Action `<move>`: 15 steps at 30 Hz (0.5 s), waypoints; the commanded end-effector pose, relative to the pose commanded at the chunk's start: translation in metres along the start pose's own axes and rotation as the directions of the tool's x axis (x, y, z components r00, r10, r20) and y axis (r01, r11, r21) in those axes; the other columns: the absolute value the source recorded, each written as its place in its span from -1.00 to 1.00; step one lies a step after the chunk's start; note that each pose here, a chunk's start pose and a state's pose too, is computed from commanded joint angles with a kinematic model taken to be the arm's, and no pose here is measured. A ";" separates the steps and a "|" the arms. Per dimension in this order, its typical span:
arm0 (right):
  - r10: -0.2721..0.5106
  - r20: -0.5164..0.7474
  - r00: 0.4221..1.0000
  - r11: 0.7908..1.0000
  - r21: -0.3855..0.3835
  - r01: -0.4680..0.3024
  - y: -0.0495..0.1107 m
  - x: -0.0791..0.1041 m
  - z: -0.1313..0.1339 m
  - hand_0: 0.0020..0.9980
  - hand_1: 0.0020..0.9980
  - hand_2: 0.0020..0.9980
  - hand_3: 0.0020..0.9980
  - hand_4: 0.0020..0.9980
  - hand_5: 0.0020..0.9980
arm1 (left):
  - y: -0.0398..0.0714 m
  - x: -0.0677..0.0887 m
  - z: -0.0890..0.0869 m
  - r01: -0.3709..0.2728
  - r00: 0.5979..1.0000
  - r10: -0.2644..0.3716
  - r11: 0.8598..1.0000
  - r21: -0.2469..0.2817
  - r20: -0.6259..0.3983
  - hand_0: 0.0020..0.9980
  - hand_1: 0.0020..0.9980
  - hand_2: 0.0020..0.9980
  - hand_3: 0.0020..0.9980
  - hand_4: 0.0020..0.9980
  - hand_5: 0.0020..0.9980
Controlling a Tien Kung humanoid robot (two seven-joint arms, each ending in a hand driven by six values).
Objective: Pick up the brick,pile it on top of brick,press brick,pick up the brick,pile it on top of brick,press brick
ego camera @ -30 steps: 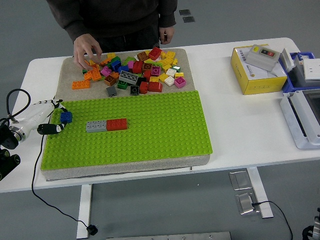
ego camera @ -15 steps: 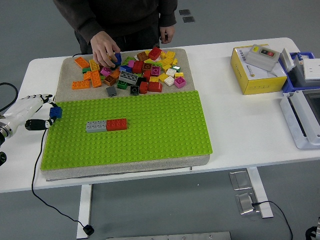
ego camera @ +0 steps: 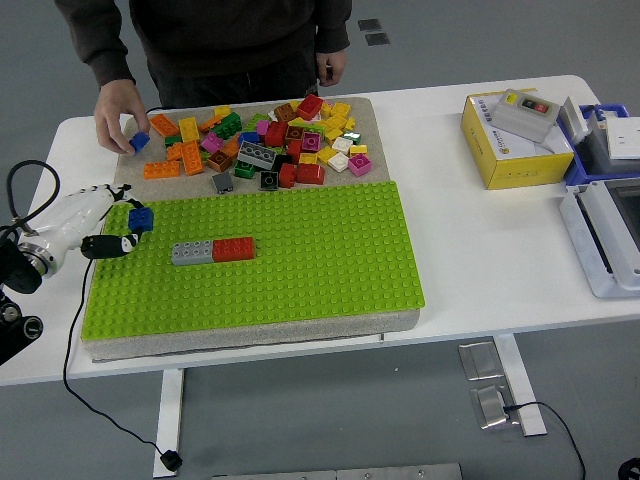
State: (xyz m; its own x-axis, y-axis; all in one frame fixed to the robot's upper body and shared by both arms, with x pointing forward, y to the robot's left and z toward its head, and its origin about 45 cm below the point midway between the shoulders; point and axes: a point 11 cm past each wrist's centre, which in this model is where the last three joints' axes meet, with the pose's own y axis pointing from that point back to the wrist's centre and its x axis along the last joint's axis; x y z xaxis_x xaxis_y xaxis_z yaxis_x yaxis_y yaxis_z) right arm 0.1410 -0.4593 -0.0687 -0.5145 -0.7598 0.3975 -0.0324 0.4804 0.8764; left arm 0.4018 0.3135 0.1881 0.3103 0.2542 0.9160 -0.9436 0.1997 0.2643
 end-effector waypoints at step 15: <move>-0.004 0.006 1.000 1.000 -0.001 0.004 0.000 0.000 0.000 0.18 0.10 0.07 0.35 -0.89 0.91 | -0.016 -0.030 0.072 0.034 0.999 -0.035 0.999 -0.026 -0.013 0.87 0.92 0.90 0.15 -0.12 -0.54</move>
State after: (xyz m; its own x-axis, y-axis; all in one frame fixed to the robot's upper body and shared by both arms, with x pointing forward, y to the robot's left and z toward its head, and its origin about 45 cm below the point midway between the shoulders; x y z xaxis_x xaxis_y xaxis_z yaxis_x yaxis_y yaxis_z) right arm 0.1409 -0.4592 -0.0689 -0.5193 -0.7591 0.3926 -0.0332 0.4769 0.8783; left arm 0.3996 0.2347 0.1778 0.3442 0.2594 0.9023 -0.9291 0.2325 0.2876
